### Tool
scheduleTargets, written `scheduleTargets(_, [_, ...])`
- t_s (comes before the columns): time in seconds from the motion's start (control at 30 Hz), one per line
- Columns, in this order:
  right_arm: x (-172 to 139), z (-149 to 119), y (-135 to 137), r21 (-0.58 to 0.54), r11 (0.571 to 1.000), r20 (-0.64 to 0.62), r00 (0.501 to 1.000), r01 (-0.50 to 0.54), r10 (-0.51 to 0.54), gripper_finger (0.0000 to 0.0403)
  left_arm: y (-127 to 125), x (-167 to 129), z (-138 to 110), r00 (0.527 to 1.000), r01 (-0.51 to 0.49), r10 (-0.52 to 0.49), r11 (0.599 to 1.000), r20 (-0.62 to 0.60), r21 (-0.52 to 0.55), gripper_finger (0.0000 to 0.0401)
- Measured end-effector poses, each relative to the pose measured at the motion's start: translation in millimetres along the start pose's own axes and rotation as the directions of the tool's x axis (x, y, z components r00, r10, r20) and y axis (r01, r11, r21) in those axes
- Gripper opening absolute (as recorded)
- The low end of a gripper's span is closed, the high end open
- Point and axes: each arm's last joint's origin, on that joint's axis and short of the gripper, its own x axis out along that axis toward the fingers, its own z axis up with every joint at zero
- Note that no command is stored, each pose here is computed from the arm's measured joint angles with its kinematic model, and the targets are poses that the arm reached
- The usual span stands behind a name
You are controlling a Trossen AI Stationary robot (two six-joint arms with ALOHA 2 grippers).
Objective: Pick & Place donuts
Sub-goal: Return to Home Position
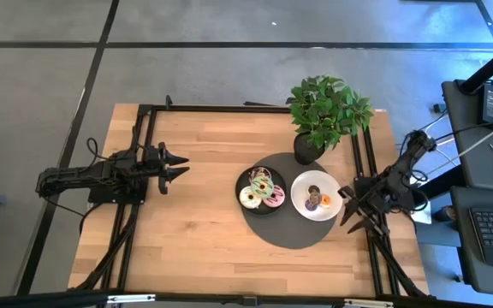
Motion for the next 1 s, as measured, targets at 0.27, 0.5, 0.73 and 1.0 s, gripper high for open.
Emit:
scheduleTargets(0.27, [1,-1,-11,-0.009,1.0,0.058,0.998,0.004,-0.004,0.0136,0,0,0,1.0,0.0,0.0,1.0,0.0,0.0,0.0151])
scheduleTargets(0.5, [-2,1,-26,-0.003,0.999,0.092,0.995,0.038,-0.038,0.0136,0,0,0,1.0,0.0,0.0,1.0,0.0,0.0,0.0151])
scheduleTargets(0.73, [-7,1,-39,0.01,0.996,0.094,0.992,0.088,-0.088,0.0136,0,0,0,1.0,0.0,0.0,1.0,0.0,0.0,0.0149])
scheduleTargets(1.0, [-14,-5,-54,0.076,0.966,0.083,0.964,0.246,-0.252,0.0136,0,0,0,1.0,0.0,0.0,1.0,0.0,0.0,0.015])
